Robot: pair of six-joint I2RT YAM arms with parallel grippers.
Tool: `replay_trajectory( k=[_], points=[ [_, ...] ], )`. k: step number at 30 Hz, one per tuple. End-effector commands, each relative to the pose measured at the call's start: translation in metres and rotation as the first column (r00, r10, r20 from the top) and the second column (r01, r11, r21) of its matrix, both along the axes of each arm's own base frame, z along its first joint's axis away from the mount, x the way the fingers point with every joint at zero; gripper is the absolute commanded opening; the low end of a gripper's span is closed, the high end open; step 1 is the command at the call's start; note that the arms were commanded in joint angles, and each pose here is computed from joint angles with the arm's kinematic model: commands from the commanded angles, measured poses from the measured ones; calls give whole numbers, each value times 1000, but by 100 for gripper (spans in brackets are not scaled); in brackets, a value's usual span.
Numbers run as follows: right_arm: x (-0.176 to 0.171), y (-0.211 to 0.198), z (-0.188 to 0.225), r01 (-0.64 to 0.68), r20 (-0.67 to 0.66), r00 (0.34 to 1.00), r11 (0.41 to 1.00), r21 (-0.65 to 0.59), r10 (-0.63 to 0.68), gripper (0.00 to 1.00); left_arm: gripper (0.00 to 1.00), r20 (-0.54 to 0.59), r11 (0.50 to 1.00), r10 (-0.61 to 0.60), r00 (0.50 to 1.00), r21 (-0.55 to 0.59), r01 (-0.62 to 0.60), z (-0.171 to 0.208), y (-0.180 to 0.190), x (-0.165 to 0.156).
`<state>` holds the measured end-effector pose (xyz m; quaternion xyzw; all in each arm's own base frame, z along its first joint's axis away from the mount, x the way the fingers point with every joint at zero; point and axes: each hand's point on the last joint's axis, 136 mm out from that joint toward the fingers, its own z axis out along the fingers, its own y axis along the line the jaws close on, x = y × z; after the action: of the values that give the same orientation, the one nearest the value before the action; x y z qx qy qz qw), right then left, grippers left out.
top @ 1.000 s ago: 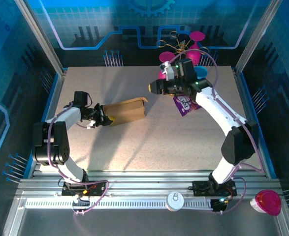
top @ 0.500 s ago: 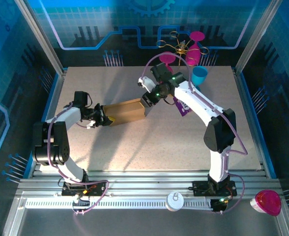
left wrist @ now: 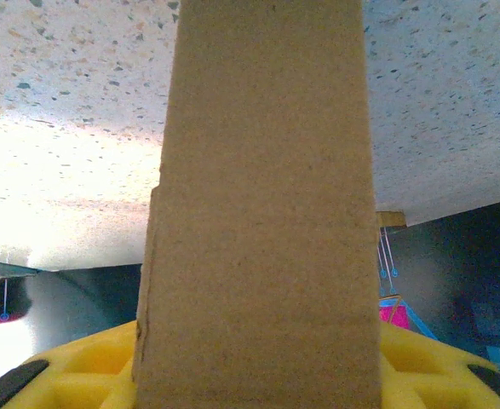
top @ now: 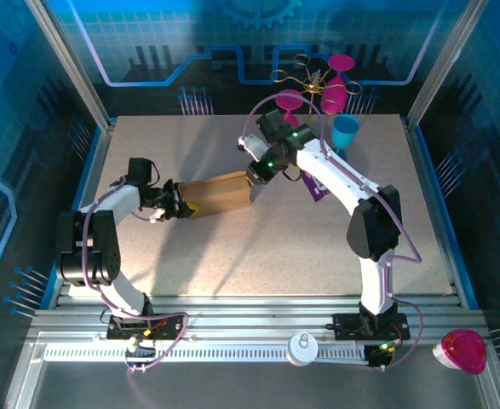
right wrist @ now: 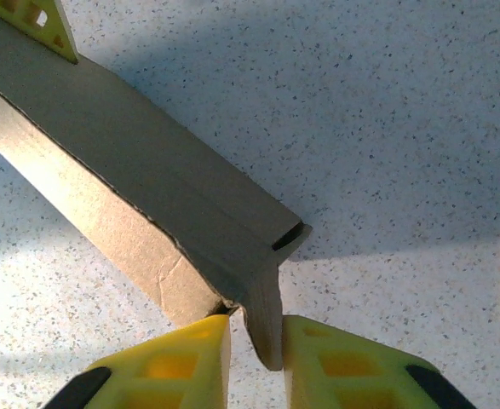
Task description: Fold the paper box
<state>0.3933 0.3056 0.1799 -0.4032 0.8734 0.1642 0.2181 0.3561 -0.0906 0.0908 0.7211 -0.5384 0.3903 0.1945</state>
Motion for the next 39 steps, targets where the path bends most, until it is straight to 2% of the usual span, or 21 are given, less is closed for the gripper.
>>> replay_trajectory(
  k=[1,8,15,24,31,39],
  points=[
    [-1,6,5,6,4,1000,1000,-7,-6,17,0,-110,994,41,993,103,-29,-34,18,-13],
    [-11,18,8,-4,-11,1000,1000,10,4,5,0,-111,994,45,993,101,-34,-34,19,-11],
    [-13,18,8,53,5,999,999,9,-53,0,0,-111,994,47,993,99,-36,-35,18,-11],
    [-11,24,17,241,-37,970,969,58,-239,0,0,-109,995,55,992,93,-45,-35,18,-9],
    [-7,26,29,440,-135,895,890,121,-424,0,0,-99,995,54,994,91,-45,-32,18,-7],
    [-5,30,29,496,-179,863,860,122,-473,0,0,-99,995,53,994,90,-44,-32,18,-8]
  ],
)
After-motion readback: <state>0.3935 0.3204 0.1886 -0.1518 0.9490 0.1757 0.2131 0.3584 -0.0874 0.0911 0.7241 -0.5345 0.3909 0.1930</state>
